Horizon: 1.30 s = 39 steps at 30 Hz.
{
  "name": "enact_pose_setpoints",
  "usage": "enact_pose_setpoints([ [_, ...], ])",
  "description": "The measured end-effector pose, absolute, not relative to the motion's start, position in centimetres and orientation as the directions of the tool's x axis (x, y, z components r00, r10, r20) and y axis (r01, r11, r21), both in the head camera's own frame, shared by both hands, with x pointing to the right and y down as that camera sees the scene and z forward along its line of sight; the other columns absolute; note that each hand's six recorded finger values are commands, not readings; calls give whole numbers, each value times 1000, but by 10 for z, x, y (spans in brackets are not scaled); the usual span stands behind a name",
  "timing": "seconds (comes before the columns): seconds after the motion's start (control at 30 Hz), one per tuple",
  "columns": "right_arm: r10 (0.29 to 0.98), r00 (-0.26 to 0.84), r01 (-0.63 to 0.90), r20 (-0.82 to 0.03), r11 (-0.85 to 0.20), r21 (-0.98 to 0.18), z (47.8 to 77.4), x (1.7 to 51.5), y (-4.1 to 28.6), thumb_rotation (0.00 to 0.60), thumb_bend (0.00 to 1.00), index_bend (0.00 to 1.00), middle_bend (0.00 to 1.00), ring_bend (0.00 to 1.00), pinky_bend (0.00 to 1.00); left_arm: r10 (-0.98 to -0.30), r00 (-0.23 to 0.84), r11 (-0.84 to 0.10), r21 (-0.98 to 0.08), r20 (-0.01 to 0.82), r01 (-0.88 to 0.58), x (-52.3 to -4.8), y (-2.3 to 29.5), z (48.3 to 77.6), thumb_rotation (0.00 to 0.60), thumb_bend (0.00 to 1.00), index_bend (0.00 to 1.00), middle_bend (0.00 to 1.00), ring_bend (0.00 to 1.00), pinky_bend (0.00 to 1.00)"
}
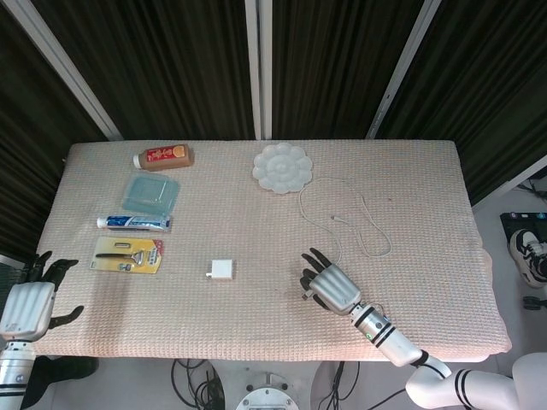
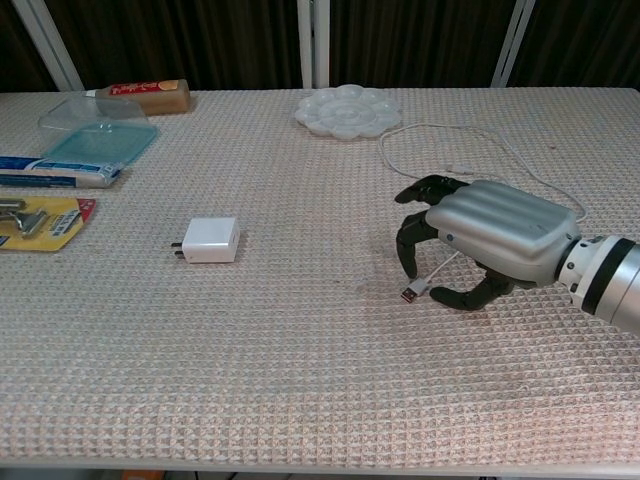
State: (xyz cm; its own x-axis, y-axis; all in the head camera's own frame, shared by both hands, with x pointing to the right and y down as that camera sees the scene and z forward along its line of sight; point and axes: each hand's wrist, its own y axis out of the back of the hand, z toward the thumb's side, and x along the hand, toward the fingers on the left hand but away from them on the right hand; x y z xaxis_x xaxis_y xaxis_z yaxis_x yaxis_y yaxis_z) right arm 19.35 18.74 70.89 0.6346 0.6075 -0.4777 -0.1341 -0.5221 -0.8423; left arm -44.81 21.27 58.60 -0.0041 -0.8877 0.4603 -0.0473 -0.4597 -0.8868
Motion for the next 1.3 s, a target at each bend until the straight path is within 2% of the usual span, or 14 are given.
enact_pose_setpoints([
  [0.73,605,622,-158,-497,-524,-837,714,189,188,600,301,488,366,77,0,-878,-2,-478,-876,479,-66,-451,214,590,600,145,197,180,11,0],
  [1.3,627,615,-143,-479,-508,-849,709,188,186,600,327,573,390,131,0,-874,2,-484,-872,485,-66,-451,212,592,600,144,194,174,10,0],
])
